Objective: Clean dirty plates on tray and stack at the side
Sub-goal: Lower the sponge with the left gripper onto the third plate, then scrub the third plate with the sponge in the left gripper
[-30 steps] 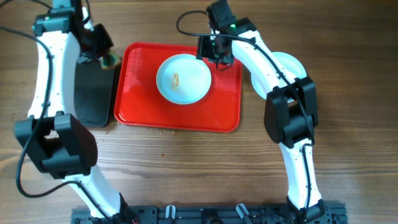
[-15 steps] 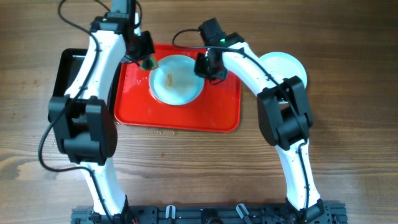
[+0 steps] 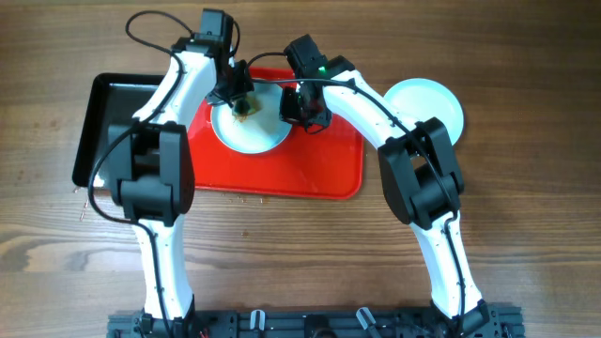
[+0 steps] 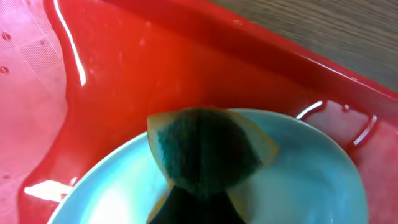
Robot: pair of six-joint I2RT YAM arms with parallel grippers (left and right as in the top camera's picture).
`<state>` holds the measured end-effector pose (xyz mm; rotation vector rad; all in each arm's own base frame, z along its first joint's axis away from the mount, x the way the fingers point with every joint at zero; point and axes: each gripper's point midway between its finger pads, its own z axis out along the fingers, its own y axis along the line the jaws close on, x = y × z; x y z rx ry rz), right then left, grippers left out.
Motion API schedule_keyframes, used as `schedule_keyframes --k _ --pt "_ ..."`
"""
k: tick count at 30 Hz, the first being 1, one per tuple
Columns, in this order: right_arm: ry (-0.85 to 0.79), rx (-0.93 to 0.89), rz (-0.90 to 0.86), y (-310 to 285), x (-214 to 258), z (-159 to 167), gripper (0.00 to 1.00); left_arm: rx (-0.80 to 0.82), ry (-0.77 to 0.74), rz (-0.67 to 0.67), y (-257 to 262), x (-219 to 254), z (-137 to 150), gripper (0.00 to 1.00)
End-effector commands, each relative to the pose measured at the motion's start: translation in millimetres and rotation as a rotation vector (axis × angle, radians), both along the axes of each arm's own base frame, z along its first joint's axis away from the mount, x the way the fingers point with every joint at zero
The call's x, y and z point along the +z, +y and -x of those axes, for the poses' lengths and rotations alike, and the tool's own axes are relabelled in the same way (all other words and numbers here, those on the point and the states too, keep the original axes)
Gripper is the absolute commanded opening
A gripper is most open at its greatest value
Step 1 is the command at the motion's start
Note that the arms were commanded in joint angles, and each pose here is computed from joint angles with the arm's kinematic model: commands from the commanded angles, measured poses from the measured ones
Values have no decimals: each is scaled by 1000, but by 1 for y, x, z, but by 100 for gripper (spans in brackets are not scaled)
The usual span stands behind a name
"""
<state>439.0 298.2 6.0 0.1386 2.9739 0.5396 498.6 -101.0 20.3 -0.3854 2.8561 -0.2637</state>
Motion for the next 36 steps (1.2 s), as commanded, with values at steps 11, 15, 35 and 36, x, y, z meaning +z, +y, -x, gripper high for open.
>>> schedule_keyframes --k 11,15,35,36 --pt "31 22 12 -1 -22 5 4 -348 410 -20 5 -42 102 4" --pt "29 30 13 -1 -22 5 4 -593 307 103 -20 -38 95 4" --pt "13 43 9 0 -21 2 4 -421 263 266 -57 -29 80 4" --pt "13 43 8 0 -21 2 4 -507 244 336 -69 -23 85 4"
